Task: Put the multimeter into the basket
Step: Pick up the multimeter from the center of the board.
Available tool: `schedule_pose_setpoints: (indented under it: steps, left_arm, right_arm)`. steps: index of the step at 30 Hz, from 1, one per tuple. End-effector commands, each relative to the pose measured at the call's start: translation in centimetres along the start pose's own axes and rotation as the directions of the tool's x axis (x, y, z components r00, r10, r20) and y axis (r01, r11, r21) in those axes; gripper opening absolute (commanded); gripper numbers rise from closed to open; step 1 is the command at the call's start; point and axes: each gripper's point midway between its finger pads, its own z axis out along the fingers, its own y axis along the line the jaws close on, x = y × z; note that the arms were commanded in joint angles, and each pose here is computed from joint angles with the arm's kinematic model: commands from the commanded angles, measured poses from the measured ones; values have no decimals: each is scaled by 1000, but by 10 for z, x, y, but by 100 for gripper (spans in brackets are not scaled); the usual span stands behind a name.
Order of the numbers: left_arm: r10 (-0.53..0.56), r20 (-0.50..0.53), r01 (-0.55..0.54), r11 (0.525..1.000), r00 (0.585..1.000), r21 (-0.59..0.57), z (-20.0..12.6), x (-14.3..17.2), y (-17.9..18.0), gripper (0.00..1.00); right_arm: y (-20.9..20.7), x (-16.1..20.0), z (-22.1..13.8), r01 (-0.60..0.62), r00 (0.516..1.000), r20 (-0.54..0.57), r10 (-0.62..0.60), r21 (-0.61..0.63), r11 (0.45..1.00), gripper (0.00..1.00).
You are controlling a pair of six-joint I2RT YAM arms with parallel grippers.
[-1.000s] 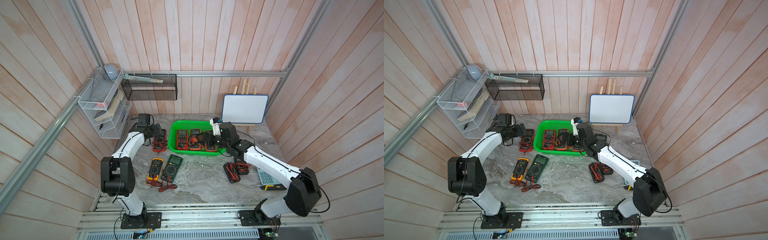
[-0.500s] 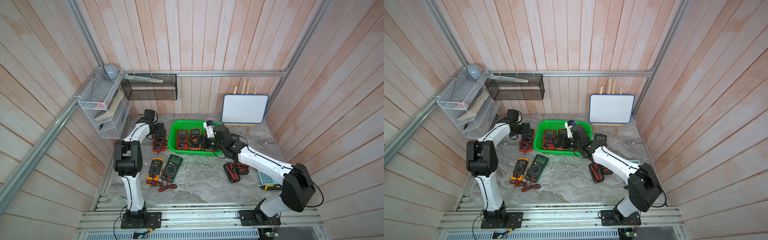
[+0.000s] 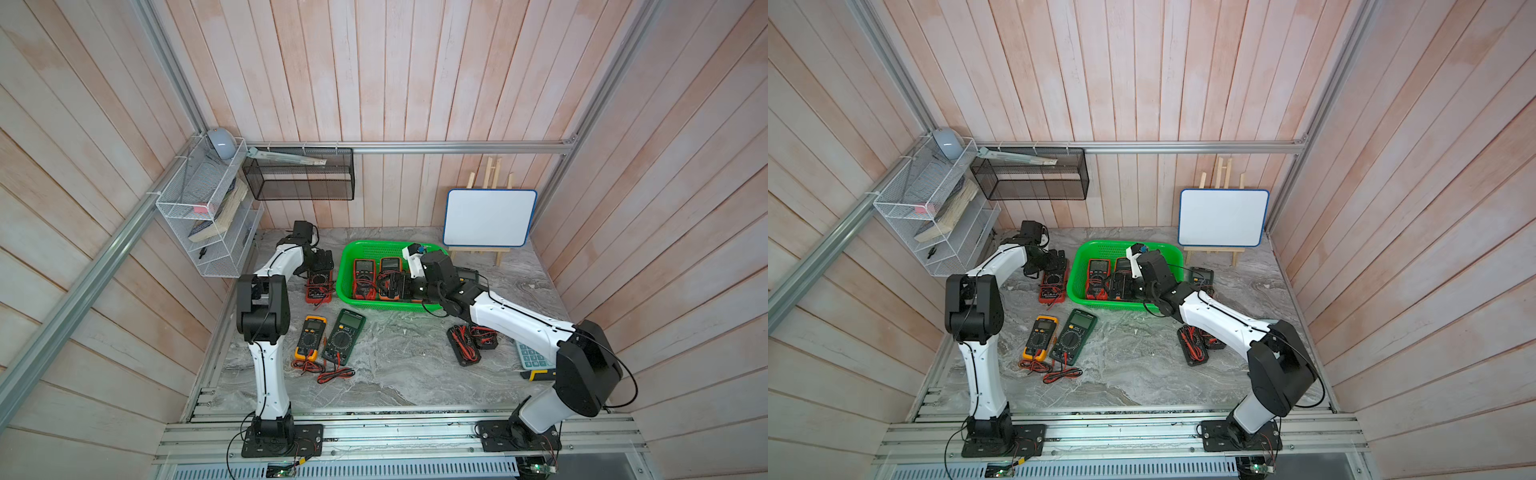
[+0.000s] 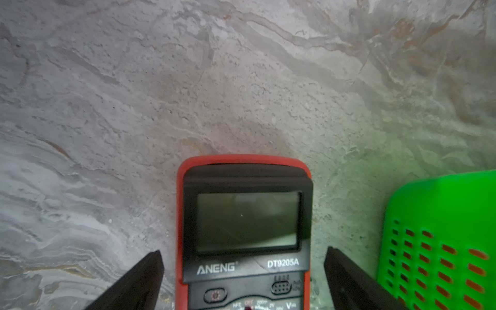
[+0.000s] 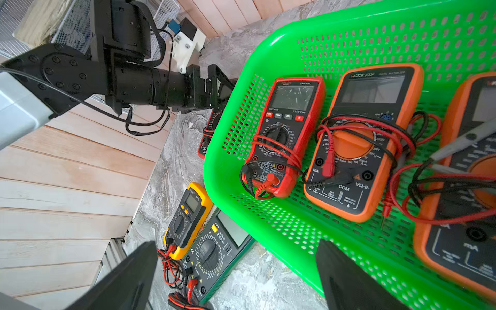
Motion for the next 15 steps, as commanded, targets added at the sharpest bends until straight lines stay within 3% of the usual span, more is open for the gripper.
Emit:
schedule_pose_setpoints:
  steps: [1, 15]
  left_arm:
    - [23, -12, -23, 1000, 1000, 3, 7, -3, -2, 100]
    - [39, -59, -46, 992, 997, -119, 40, 4, 7, 100]
  right_arm:
    - [13, -9, 1, 1, 1000, 13, 0, -35, 999, 98]
    - [13, -10, 0, 5, 1000, 12, -5, -24, 1000, 98]
